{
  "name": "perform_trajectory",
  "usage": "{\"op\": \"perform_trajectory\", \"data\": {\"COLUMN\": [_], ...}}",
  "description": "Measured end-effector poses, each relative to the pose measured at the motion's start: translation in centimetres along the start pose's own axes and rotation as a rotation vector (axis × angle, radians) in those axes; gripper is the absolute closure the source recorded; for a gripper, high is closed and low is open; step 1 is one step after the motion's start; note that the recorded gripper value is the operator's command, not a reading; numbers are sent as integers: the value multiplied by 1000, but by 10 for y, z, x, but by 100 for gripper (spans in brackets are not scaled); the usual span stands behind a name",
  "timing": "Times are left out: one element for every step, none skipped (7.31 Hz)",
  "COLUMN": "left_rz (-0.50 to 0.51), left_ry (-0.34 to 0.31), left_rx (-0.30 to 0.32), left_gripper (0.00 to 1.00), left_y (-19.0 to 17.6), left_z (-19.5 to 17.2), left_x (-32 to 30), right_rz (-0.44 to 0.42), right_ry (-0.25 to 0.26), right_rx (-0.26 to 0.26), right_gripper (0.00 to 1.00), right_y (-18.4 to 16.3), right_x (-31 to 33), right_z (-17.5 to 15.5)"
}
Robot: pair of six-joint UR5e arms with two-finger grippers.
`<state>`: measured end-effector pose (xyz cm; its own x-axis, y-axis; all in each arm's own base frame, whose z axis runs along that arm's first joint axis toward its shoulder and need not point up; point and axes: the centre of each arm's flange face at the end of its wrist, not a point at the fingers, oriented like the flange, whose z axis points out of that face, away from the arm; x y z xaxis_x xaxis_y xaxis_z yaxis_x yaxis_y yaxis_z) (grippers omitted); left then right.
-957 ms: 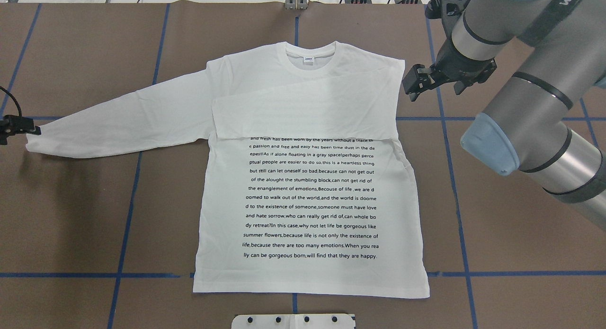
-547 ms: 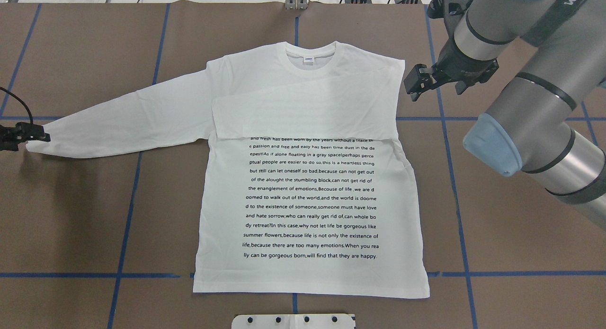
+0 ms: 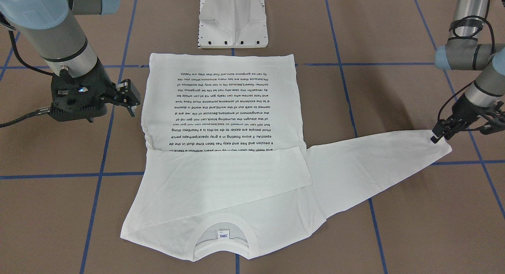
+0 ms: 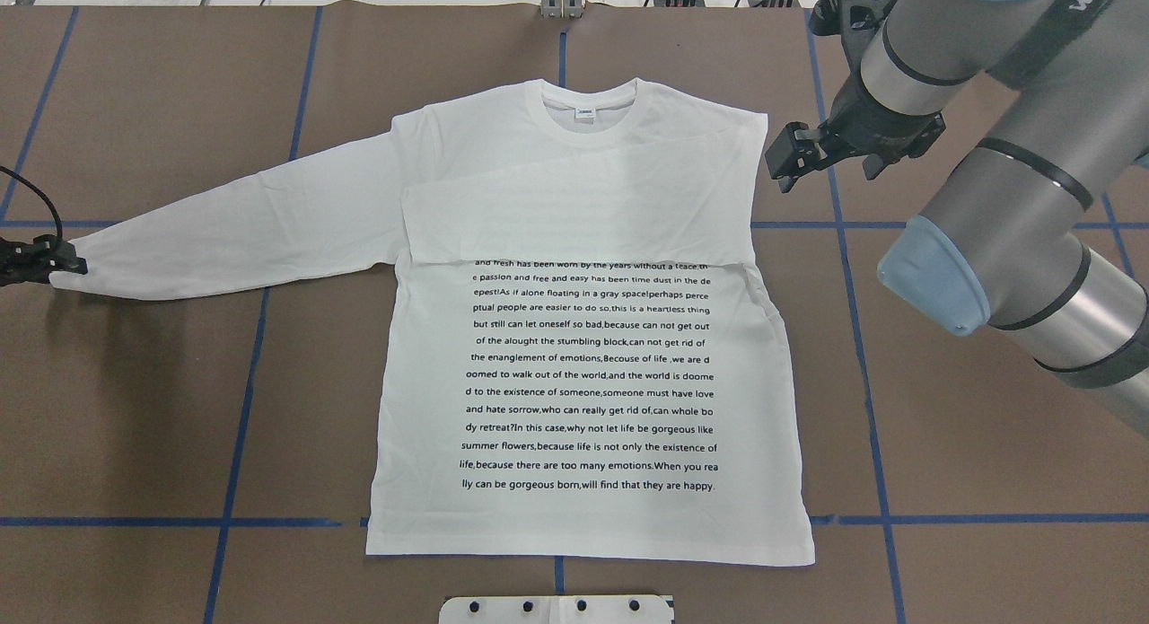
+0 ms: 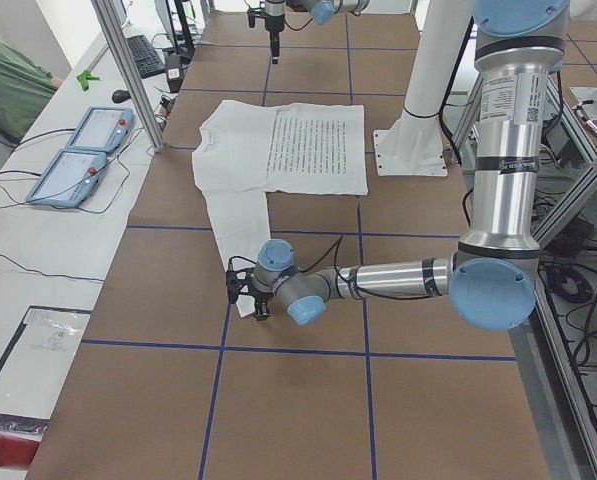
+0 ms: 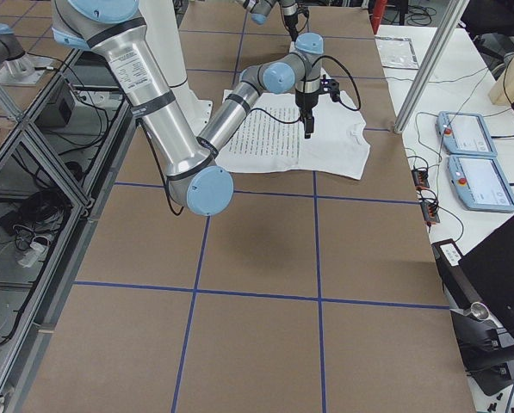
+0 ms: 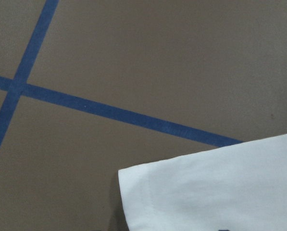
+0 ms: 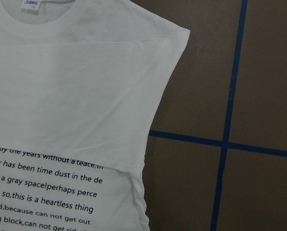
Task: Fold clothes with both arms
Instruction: 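Withdraw the right arm while the left gripper moves to the far sleeve cuff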
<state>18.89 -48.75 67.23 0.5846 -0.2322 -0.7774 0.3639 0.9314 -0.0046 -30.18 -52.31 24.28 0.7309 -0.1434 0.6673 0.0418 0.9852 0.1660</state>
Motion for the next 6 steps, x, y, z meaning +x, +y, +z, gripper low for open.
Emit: {"op": "perform_trajectory", "data": {"left_rz": [0, 1, 0, -2, -8, -17], "left_ry": [1, 2, 3, 5, 8, 10], "left_rx": [0, 1, 1, 2, 3, 3], "left_gripper": [62, 66, 69, 73, 79, 95], "left_y": [0, 0, 0, -1, -1, -1], "left_z": [0, 0, -1, -1, -2, -3], "left_x": [1, 1, 2, 3, 4, 6], "right_rz": [-1, -2, -2, -2, -1, -1], "right_ry": [-2, -3, -3, -3, -2, -2], "right_rx": [1, 2, 2, 1, 1, 2], "right_gripper": [0, 0, 0, 0, 0, 0], "right_y": [0, 0, 0, 0, 0, -1], "right_x": [-1, -1, -1, -1, -1, 0], "right_z": [-1, -1, -1, -1, -1, -1]}}
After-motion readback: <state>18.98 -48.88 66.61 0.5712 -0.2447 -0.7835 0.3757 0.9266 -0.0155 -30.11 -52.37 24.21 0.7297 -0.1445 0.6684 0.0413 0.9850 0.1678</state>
